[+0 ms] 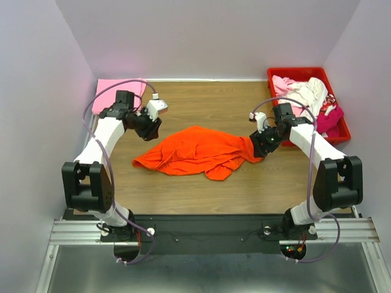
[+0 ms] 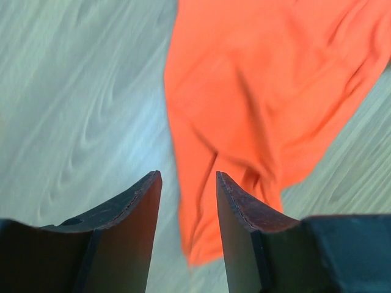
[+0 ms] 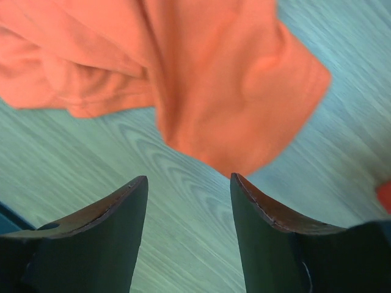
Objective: Fold and stack the t-shirts
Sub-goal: Flatten the tshirt out
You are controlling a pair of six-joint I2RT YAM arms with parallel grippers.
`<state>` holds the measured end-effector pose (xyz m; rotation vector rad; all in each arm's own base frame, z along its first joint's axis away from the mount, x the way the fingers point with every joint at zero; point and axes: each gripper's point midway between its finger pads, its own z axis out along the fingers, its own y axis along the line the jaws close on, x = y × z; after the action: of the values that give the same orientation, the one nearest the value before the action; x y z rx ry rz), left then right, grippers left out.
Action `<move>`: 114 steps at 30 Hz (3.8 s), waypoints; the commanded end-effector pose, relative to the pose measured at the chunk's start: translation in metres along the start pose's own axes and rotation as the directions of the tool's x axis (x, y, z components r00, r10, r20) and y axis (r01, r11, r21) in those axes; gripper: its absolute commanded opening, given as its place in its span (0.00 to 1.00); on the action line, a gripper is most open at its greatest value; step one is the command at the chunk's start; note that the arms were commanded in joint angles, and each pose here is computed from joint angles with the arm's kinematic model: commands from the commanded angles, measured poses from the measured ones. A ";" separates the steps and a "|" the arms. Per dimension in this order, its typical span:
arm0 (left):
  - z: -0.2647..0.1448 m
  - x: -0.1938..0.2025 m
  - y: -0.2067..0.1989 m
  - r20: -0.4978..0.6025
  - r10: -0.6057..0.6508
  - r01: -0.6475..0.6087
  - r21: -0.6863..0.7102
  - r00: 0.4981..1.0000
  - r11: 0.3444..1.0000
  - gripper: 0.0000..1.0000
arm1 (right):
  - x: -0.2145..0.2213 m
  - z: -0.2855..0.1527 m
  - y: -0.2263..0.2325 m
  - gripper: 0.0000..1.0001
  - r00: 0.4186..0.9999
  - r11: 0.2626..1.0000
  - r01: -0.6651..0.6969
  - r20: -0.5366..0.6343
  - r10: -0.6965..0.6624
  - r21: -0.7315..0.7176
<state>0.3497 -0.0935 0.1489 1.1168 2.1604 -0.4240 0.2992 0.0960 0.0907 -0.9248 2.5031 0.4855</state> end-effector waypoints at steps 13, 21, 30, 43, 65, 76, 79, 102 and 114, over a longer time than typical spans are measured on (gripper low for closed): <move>0.050 -0.026 0.009 0.039 -0.221 0.217 0.092 0.974 0.972 0.48 | 0.019 -0.005 -0.029 0.50 0.999 0.995 0.039 -0.034 -0.036 0.088; 0.052 -0.020 0.009 0.019 -0.237 0.235 0.084 0.971 0.968 0.48 | 0.019 0.009 -0.064 0.49 0.998 0.977 0.005 -0.066 0.009 0.215; 0.049 -0.018 0.008 0.009 -0.231 0.230 0.080 0.973 0.970 0.48 | 0.045 0.005 -0.069 0.49 0.978 0.956 0.195 -0.120 -0.171 0.220; 0.050 -0.014 0.008 -0.003 -0.241 0.240 0.072 0.971 0.968 0.49 | 0.039 0.044 -0.068 0.49 0.991 0.978 0.131 -0.015 -0.130 0.163; 0.103 0.007 0.012 -0.068 -0.367 0.370 0.053 0.928 0.927 0.47 | 0.025 0.017 -0.066 0.01 0.984 0.958 0.160 0.039 -0.175 0.238; 0.121 0.030 0.002 -0.133 -0.409 0.421 0.077 0.903 0.904 0.47 | 0.025 0.019 -0.066 0.01 0.985 0.961 0.156 0.031 -0.167 0.229; 0.124 0.030 0.003 -0.136 -0.420 0.433 0.081 0.897 0.898 0.47 | 0.024 0.018 -0.067 0.01 0.985 0.960 0.156 0.033 -0.168 0.231; 0.123 0.001 0.006 -0.067 -0.415 0.420 0.122 0.908 0.899 0.10 | 0.025 0.018 -0.068 0.01 0.986 0.961 0.159 0.021 -0.168 0.227; 0.051 -0.039 0.060 0.100 -0.362 0.369 -0.068 0.927 0.927 0.00 | 0.005 -0.007 -0.083 0.01 0.980 0.934 0.180 0.025 -0.197 0.310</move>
<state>0.4032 -0.1343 0.0569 0.6727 2.4815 -0.6564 0.3269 0.0394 0.0482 -1.0090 2.3940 0.1445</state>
